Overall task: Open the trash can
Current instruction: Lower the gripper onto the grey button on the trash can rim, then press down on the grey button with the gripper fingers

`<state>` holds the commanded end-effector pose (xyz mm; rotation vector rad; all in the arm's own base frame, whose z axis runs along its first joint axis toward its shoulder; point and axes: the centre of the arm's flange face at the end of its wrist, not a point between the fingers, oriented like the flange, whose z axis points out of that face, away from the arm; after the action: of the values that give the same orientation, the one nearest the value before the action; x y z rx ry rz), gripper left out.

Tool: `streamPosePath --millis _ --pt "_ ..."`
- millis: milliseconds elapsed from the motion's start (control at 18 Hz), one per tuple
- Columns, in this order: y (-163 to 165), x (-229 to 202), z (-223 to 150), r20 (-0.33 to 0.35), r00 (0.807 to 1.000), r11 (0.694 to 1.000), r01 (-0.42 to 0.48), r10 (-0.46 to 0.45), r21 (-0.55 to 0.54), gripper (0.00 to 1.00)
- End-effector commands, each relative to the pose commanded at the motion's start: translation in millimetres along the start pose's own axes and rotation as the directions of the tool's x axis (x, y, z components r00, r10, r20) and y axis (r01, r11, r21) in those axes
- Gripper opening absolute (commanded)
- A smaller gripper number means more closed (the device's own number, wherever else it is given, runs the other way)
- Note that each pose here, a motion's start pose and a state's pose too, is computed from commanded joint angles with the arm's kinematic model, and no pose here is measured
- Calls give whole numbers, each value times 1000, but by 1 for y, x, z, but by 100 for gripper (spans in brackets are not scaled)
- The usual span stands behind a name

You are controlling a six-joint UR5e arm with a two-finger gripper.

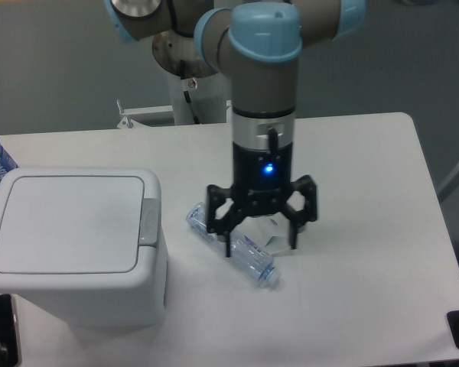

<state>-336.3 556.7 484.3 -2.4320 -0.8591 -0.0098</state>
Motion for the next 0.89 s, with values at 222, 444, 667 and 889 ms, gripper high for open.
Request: streamPosePath --millis 222,444,667,889 --pt "16 14 -7 -61 996 998 67 -68 -14 100" --pt "22 20 -12 -106 991 996 84 -85 -19 100" --pt "26 24 -13 -111 989 995 88 -93 -43 100" --pt "29 24 -13 -111 989 995 89 -94 -46 100"
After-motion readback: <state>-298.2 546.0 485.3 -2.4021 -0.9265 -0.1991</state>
